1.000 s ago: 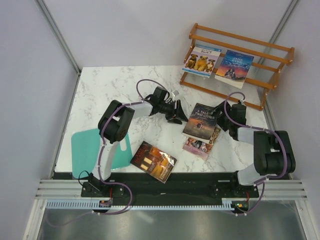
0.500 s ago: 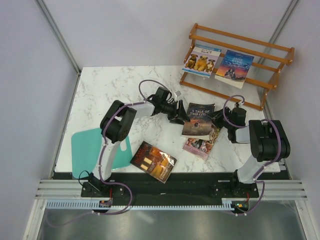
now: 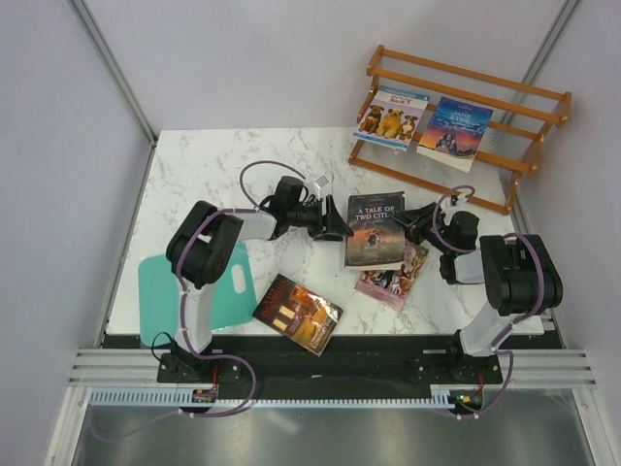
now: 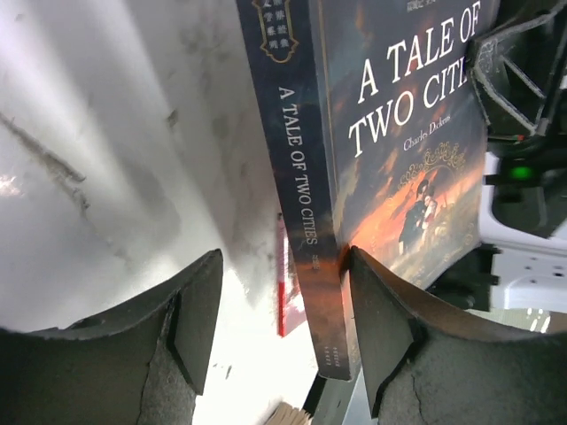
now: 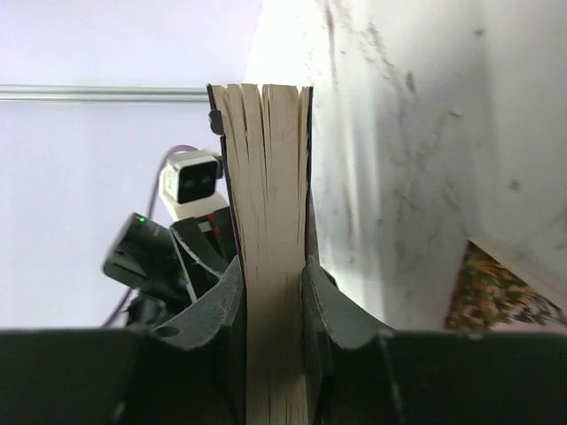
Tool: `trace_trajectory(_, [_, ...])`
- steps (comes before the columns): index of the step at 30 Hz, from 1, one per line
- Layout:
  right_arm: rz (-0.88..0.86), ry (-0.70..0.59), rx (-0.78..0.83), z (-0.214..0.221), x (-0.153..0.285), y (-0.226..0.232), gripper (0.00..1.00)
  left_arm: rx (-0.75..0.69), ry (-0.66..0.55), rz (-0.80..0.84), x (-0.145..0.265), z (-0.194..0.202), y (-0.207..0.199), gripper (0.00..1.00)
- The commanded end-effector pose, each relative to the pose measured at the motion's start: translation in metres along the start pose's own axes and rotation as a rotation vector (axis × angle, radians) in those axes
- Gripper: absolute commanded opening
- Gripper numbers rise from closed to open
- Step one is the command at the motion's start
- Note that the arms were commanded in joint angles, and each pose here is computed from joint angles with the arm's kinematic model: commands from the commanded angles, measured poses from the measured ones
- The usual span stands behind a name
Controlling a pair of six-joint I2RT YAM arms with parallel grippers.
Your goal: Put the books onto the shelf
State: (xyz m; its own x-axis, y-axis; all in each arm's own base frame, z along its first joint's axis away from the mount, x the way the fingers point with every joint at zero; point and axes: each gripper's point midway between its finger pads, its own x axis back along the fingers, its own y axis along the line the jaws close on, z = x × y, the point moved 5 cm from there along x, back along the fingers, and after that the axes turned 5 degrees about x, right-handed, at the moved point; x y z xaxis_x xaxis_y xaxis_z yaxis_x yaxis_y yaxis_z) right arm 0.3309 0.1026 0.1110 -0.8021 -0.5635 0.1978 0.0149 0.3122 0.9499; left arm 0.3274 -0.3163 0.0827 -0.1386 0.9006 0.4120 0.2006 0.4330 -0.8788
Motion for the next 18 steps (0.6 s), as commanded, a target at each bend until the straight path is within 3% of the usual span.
trace_trajectory(1, [-0.288,0.043,0.035,0.000,0.006,0.065,0.00,-0.058,-0.091,0.207,0.007,-0.014,-0.042,0.65])
trace_trajectory(9, [-0.112,0.116,0.158,0.025,-0.004,0.057,0.00,-0.106,-0.098,0.359,0.001,-0.018,-0.080,0.60])
trace_trajectory(10, [-0.085,0.123,0.221,0.027,-0.006,0.054,0.00,-0.119,-0.098,0.373,0.000,-0.020,-0.086,0.54])
trace_trajectory(11, [-0.023,0.163,0.221,0.035,-0.010,0.051,0.00,-0.125,-0.084,0.384,-0.001,-0.018,-0.091,0.30])
trace_trajectory(13, [0.061,0.158,0.283,0.034,-0.010,0.050,0.00,-0.130,-0.078,0.406,0.000,-0.018,-0.098,0.03])
trace_trajectory(15, [0.113,0.125,0.319,0.030,-0.007,0.052,0.00,-0.128,-0.079,0.420,0.003,-0.020,-0.105,0.02])
trace_trajectory(16, [0.158,0.130,0.313,0.031,-0.004,0.047,0.05,-0.130,-0.082,0.422,0.005,-0.021,-0.107,0.02])
trace_trajectory(17, [0.179,0.124,0.334,0.030,-0.002,0.045,0.10,-0.130,-0.086,0.421,0.006,-0.022,-0.109,0.02])
trace_trajectory(18, [0.184,0.112,0.345,0.029,0.002,0.048,0.26,-0.136,-0.090,0.423,0.009,-0.023,-0.113,0.02])
